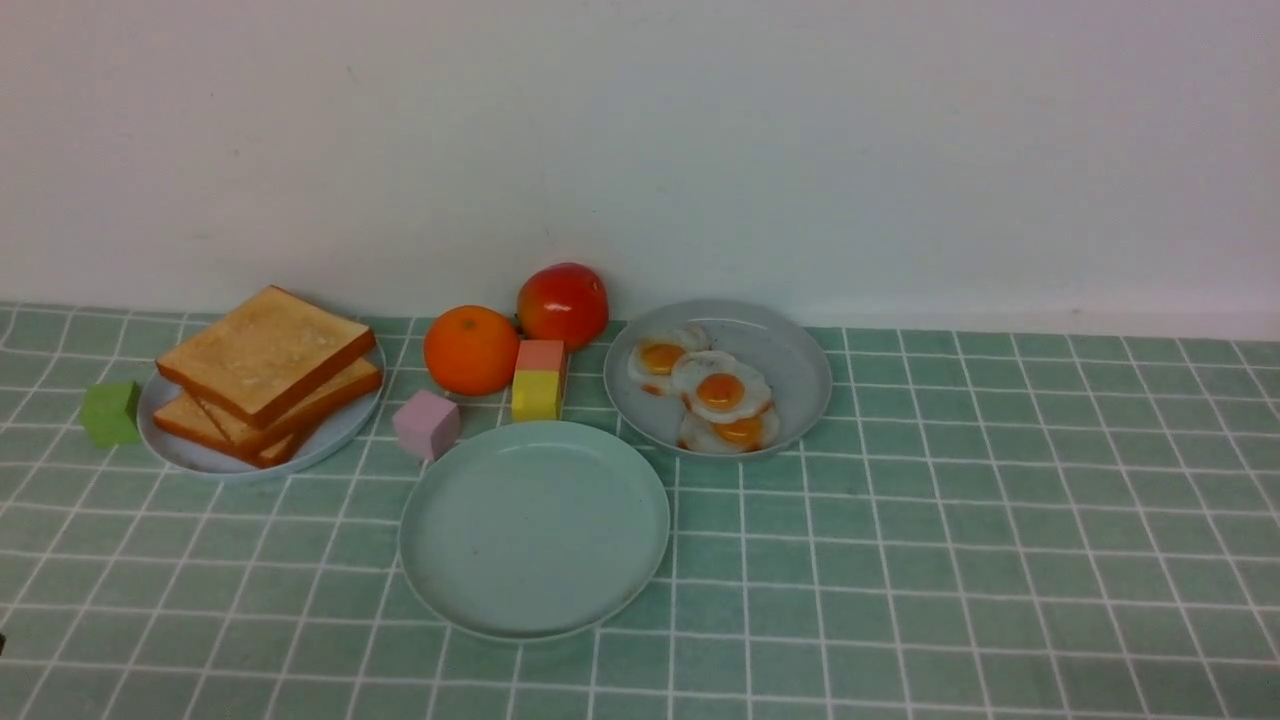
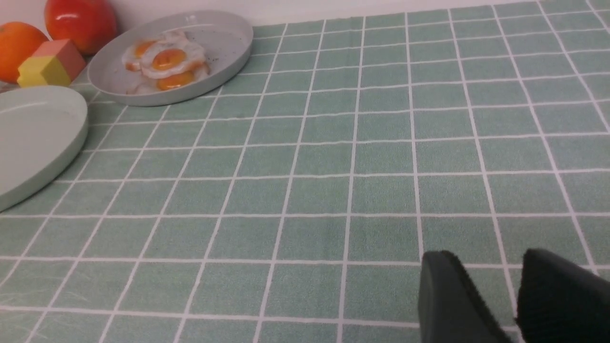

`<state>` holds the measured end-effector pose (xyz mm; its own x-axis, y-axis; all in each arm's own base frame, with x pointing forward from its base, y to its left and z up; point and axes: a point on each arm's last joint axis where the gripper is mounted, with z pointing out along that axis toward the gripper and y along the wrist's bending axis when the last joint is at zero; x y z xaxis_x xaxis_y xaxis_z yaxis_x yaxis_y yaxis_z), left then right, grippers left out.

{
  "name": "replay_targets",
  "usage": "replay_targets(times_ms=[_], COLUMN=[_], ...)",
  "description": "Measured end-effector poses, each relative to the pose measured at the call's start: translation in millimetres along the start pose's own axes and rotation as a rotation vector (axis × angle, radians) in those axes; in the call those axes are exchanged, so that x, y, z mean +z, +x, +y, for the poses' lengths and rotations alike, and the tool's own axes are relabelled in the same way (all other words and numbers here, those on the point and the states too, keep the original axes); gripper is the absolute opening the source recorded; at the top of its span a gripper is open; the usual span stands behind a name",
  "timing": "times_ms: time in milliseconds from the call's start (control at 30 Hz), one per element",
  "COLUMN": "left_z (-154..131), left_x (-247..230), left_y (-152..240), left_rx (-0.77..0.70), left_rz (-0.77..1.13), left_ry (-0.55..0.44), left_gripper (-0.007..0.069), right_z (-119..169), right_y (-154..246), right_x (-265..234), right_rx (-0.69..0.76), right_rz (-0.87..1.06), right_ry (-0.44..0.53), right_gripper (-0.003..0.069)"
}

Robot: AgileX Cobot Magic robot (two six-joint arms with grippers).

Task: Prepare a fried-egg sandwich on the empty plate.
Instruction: Use the left arm to grab a slice of bread

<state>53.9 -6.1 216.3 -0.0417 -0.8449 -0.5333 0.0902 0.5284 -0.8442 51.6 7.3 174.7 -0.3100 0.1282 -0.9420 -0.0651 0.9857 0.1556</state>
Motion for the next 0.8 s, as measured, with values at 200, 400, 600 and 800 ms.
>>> replay_targets(times_ms=[200, 400, 600, 800], left_z=[-36, -58, -70, -71], left_x=[-2, 20, 78, 156], left_y=[-9, -13, -24, -29], left_rx=[0.214, 0.445, 0.555, 0.693], left_rz=[0.212, 0.564, 0.688, 0.83], left_ry=[-0.082, -0.207, -0.274, -0.307], left_gripper=[0.0239, 0.0239, 0.0239, 0.0171], right_z=[4, 2, 15, 48], right_y=[-12, -29, -43, -107], right_x=[0, -4, -14, -39], right_rx=[0.336, 0.584, 0.625, 0.176], right_rz=[-0.148, -0.333, -0.211, 0.216], right_ry=[-0.078, -0.132, -0.203, -0.311], right_gripper=[0.0241, 0.0241, 0.022, 0.0013])
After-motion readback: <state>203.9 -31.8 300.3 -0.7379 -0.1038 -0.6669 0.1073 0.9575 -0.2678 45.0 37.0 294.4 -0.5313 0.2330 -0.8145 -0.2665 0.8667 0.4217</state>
